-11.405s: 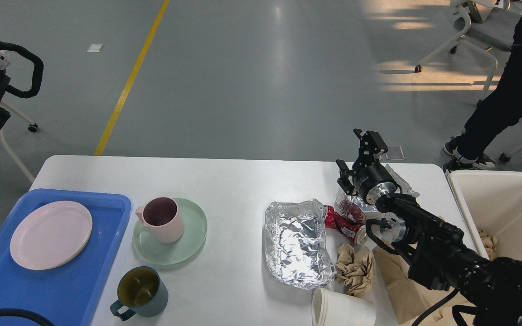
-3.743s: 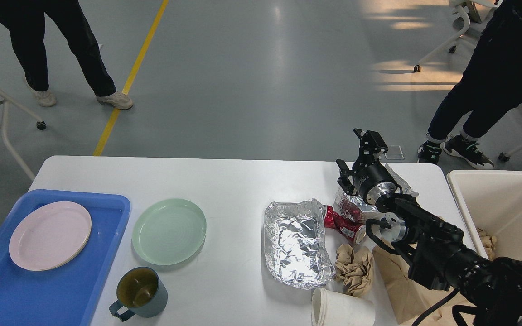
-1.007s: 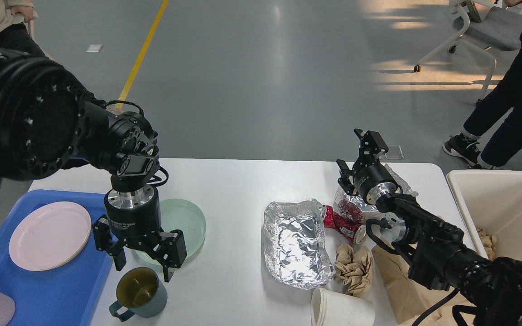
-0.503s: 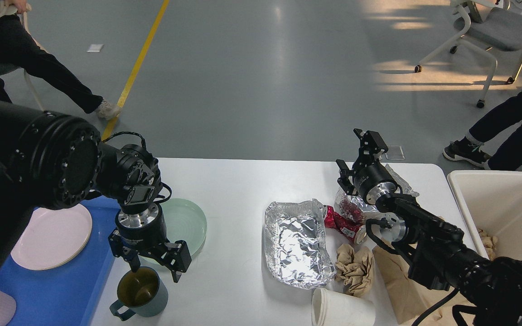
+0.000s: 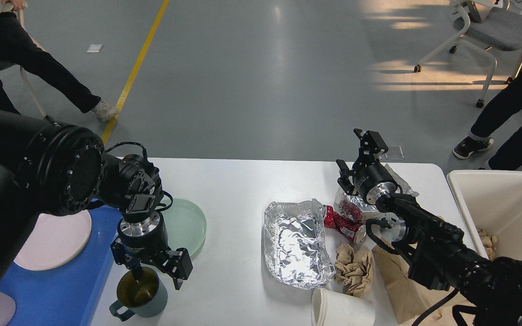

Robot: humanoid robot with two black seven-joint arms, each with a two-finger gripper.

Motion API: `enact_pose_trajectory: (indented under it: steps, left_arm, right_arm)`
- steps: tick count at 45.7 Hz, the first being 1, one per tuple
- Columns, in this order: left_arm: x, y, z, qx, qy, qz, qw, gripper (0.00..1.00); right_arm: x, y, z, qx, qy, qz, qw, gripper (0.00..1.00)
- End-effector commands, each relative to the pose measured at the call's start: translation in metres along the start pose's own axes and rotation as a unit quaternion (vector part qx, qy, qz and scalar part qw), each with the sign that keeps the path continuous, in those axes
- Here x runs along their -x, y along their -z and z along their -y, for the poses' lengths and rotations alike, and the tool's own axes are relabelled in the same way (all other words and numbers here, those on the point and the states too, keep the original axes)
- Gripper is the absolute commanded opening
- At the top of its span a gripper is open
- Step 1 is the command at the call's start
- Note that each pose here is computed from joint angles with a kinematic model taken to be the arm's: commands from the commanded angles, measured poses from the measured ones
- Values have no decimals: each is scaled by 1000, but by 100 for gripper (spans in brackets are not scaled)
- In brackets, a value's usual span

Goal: Tidy desktop
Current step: 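Move the left gripper down over the dark teal mug of tea, then close the left gripper on the dark teal mug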

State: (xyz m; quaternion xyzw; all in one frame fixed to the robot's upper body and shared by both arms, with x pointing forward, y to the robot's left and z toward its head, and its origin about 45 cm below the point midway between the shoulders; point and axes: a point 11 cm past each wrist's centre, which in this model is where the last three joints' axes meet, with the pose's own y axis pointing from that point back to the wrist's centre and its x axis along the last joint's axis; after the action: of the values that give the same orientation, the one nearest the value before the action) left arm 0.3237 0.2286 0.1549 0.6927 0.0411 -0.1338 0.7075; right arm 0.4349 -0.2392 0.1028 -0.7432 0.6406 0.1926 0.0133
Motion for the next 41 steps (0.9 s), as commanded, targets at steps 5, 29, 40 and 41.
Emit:
enact_pose_trajectory:
  steps: [5,29,40,41]
  left_arm:
    - [-3,1,21,10,-14,4,1000,96]
    - [-7,1,32,20,-42,8,999,38]
    - [1,1,28,19,0,-6,1000,0]
    - [2,1,28,19,5,-7,1000,0]
  right_arm:
    - [0,0,0,0,0,0,1000,100]
    - [0,0,0,0,0,0,1000,100]
    - [0,0,0,0,0,0,1000,100]
    - [0,-1,0,0,0,0,1000,100]
